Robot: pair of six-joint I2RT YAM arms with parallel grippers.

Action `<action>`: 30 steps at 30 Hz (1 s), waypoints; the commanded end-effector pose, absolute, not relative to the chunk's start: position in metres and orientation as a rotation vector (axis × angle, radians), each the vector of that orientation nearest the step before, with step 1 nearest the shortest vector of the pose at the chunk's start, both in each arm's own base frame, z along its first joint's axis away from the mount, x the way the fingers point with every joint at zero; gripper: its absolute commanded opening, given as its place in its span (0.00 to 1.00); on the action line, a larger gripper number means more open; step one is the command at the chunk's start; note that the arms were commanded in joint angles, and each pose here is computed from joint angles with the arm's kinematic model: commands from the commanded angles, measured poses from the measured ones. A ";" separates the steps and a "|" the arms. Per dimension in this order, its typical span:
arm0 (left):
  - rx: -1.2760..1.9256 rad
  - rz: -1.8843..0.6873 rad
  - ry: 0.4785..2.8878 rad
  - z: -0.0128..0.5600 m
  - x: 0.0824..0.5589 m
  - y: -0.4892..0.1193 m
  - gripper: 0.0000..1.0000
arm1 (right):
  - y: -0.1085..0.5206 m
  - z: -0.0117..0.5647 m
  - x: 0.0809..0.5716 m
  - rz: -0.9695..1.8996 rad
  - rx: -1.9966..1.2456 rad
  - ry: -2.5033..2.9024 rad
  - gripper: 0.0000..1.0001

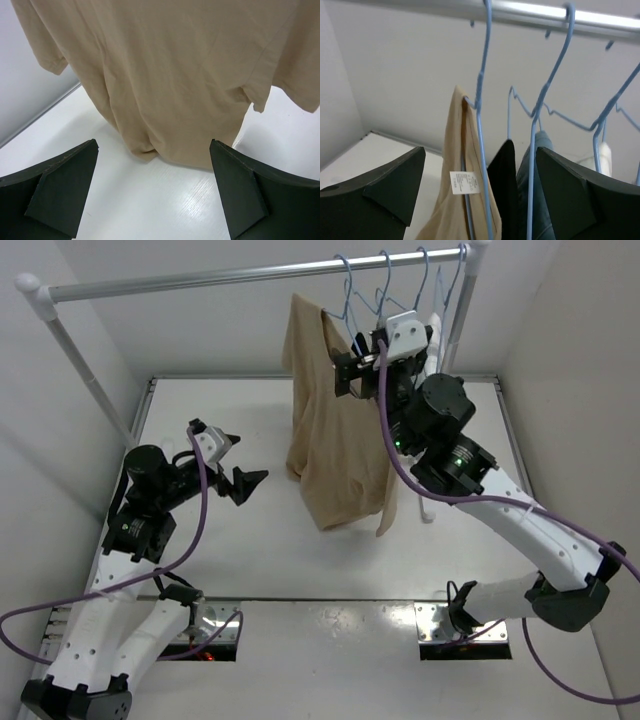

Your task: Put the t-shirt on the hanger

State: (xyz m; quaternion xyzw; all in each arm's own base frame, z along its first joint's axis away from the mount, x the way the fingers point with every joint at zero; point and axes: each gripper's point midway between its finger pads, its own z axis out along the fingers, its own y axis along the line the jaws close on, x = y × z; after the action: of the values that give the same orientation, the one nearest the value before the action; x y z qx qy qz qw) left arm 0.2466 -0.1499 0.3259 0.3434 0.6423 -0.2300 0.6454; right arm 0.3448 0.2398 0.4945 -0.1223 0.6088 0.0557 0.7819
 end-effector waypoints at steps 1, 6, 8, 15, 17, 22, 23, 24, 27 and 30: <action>0.752 -0.515 1.450 0.330 0.246 -0.146 1.00 | 0.240 0.558 0.310 0.235 -0.335 1.101 0.92; 0.692 -0.456 1.508 0.315 0.257 -0.135 1.00 | 0.310 0.534 0.274 0.522 -0.685 1.032 0.94; 0.613 -0.432 1.574 0.297 0.263 -0.126 1.00 | 0.355 0.474 0.253 0.683 -0.963 1.078 0.94; 0.275 -0.154 1.808 0.215 0.279 -0.063 1.00 | 0.380 0.317 0.214 1.060 -1.072 1.418 0.94; 0.249 -0.163 1.845 0.197 0.275 -0.061 1.00 | 0.371 0.272 0.211 1.069 -1.016 1.505 0.94; 0.195 -0.159 1.838 0.188 0.276 -0.056 1.00 | 0.335 0.166 0.202 0.982 -0.877 1.845 0.95; 0.177 -0.140 1.854 0.180 0.276 -0.051 1.00 | 0.328 0.149 0.200 0.963 -0.858 1.901 0.95; 0.167 -0.147 1.859 0.176 0.276 -0.051 1.00 | 0.322 0.140 0.196 0.967 -0.820 1.946 0.95; 0.140 -0.139 1.859 0.170 0.276 -0.047 1.00 | 0.293 0.098 0.185 0.906 -0.715 2.057 0.95; 0.103 -0.142 1.862 0.164 0.275 -0.043 1.00 | 0.252 0.056 0.175 0.806 -0.520 2.184 0.95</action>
State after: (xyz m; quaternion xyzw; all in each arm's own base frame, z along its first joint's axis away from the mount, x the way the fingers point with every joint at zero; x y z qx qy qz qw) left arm 0.2698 -0.0505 0.1564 0.0804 0.8153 -0.0608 0.5703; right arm 0.1674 0.2685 0.0582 -0.2968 0.8332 0.3229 0.3368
